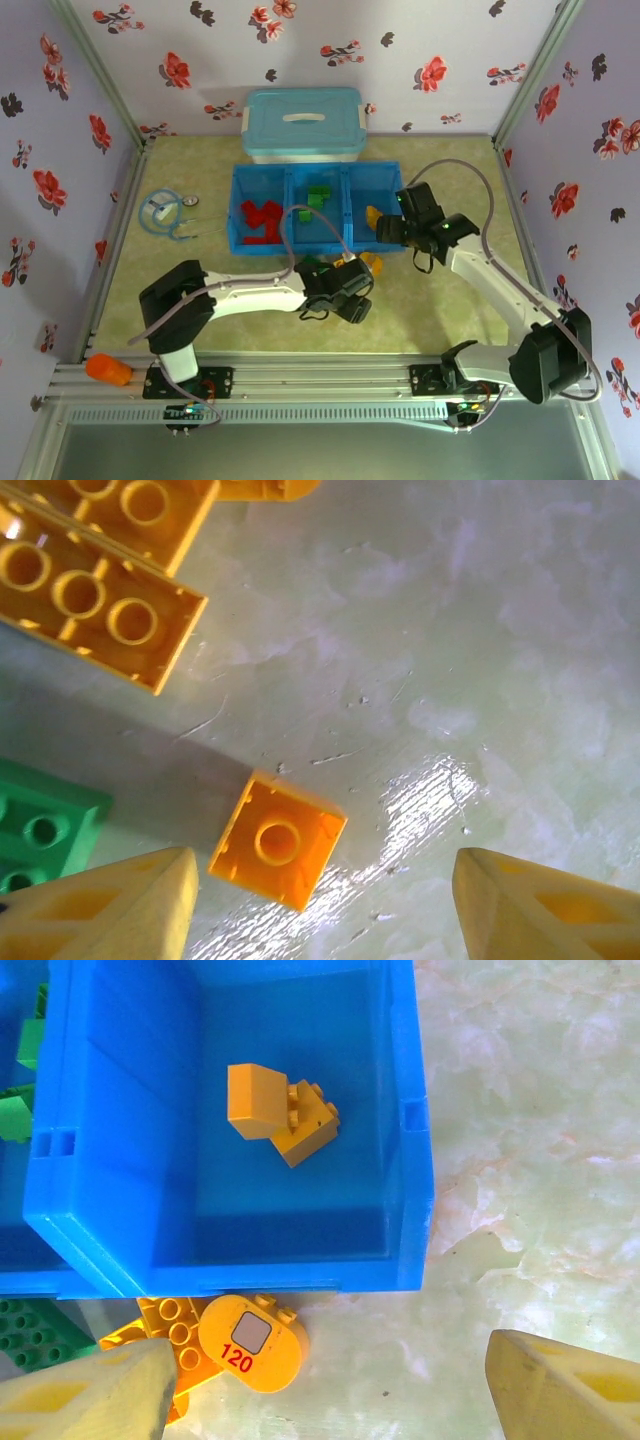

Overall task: Sort the legos into containers by color
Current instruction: Pick up the lego from the middle-left of the table, then place the lego in the container.

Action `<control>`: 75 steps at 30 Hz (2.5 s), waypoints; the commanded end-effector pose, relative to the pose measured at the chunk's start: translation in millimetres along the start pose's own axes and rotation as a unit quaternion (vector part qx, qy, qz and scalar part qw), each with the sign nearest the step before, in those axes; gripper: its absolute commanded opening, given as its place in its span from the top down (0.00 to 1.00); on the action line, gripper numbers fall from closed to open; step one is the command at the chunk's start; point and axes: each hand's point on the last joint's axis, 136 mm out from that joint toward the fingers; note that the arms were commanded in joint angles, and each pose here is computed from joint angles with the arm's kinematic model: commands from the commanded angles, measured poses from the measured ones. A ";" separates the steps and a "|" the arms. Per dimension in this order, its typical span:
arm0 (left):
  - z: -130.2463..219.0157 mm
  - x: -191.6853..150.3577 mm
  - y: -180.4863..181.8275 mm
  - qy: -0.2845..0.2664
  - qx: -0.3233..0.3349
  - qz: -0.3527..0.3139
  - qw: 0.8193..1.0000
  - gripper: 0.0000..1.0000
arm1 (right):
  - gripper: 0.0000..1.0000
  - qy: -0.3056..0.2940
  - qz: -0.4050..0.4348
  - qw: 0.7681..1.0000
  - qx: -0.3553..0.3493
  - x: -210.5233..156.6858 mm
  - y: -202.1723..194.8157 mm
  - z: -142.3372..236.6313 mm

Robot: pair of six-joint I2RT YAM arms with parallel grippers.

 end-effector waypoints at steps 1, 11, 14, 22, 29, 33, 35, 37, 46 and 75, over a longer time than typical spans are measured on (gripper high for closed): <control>-7.8 -9.6 5.3 0.032 0.029 -0.022 0.999 0.31 | 0.19 -0.015 -0.014 1.000 0.012 -0.1 -2.6 9.4; -24.8 -16.1 8.4 0.061 0.055 -0.042 0.996 0.31 | 0.19 -0.017 -0.027 0.999 0.008 -10.8 -16.1 14.1; -28.4 -17.0 9.0 0.065 0.057 -0.044 0.995 0.31 | 0.20 -0.017 -0.030 0.999 0.008 -12.5 -17.8 14.3; -37.3 -21.4 8.2 0.074 0.059 -0.048 0.994 0.44 | 0.21 -0.020 -0.035 0.999 0.006 -13.8 -21.6 16.4; -25.4 -8.0 6.1 0.054 0.057 -0.047 0.996 0.69 | 0.22 -0.027 -0.043 0.999 -0.001 -13.7 -26.5 19.4; -6.9 15.4 8.4 0.019 0.051 -0.044 0.998 0.71 | 0.23 -0.040 -0.058 0.997 -0.019 -13.1 -38.7 23.1; 3.4 31.7 11.7 -0.001 0.048 -0.040 0.998 0.71 | 0.23 -0.042 -0.068 0.996 -0.024 -15.3 -44.8 23.1; 14.1 51.1 16.0 -0.023 0.044 -0.035 0.998 0.71 | 0.24 -0.040 -0.075 0.996 -0.028 -19.1 -49.3 22.7; 43.0 128.2 44.3 -0.078 0.043 -0.013 0.996 0.72 | 0.24 -0.028 -0.093 0.995 -0.038 -49.1 -67.9 22.0; 94.8 223.3 109.0 -0.180 0.015 0.037 0.983 0.24 | 0.24 0.012 -0.092 0.995 0.022 -79.6 -55.5 15.2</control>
Point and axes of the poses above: each hand's point on the last joint's axis, 136 mm out from that joint toward the fingers, its own z axis back along the fingers, its own y axis along the line the jaws close on, x = y × z, and after that the axes turned 8 degrees about -z, right-handed
